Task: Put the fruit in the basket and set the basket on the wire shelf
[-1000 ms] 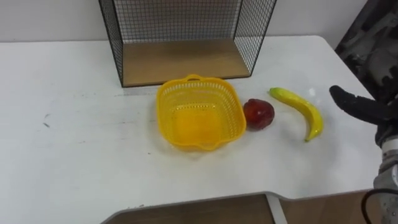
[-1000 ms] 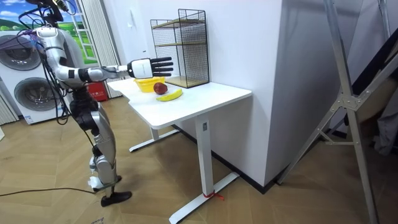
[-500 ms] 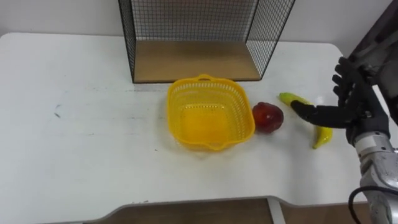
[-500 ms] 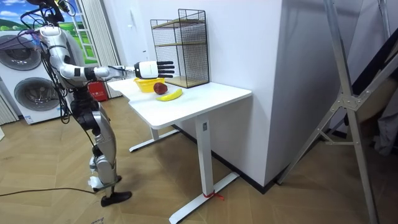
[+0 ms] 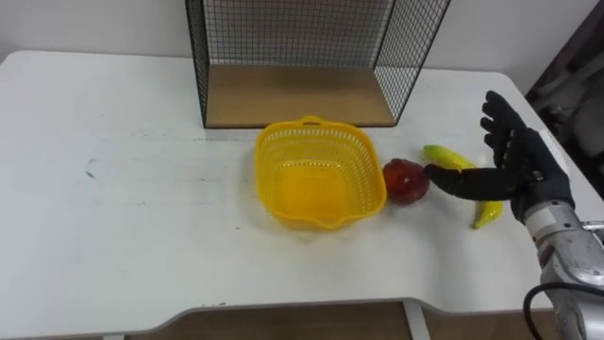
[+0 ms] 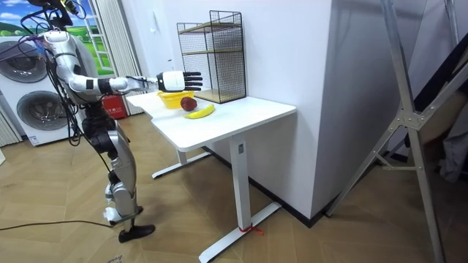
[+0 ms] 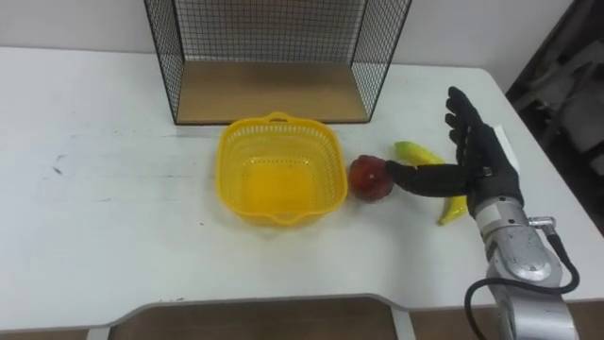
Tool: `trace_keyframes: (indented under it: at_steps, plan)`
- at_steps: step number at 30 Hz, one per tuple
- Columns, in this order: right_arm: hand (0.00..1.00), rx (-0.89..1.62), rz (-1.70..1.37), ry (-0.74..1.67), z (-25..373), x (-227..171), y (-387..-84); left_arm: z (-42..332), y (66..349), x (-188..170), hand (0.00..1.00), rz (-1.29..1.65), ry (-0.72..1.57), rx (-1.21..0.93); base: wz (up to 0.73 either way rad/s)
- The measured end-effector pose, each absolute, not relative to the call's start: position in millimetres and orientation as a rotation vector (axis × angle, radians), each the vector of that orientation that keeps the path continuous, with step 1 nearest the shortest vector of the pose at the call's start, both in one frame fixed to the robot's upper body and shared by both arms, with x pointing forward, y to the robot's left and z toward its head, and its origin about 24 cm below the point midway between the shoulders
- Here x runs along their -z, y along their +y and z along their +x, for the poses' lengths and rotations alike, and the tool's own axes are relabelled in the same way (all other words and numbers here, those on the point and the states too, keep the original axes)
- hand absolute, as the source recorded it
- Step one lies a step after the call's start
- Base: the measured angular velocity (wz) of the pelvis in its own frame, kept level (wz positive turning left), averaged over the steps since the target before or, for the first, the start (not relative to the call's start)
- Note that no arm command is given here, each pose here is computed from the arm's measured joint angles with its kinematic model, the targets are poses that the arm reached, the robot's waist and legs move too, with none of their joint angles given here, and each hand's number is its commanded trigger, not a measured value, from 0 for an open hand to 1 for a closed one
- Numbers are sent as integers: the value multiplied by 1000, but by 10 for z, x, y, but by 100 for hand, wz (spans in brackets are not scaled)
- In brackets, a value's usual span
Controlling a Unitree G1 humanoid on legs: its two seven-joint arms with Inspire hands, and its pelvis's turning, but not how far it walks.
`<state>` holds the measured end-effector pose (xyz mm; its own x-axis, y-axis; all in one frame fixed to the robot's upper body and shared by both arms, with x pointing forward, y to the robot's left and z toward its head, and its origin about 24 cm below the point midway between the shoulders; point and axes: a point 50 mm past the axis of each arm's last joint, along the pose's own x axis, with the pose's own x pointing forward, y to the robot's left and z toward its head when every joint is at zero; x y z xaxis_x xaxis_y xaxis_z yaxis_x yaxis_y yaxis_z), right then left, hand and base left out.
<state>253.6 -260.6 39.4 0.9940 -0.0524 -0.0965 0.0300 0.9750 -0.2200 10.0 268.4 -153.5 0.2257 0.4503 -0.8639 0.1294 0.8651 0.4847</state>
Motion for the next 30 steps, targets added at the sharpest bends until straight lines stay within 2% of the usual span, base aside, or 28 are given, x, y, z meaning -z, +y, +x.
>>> trace_keyframes:
  at_steps: [16,30]
  plan:
    - [0,-95,-332,182,2539,-273,-2434,60,2667,1543,0,533,1355,-209,0]
    - [0,-74,-344,283,2545,-105,-2576,42,2697,1536,0,538,1369,-200,1]
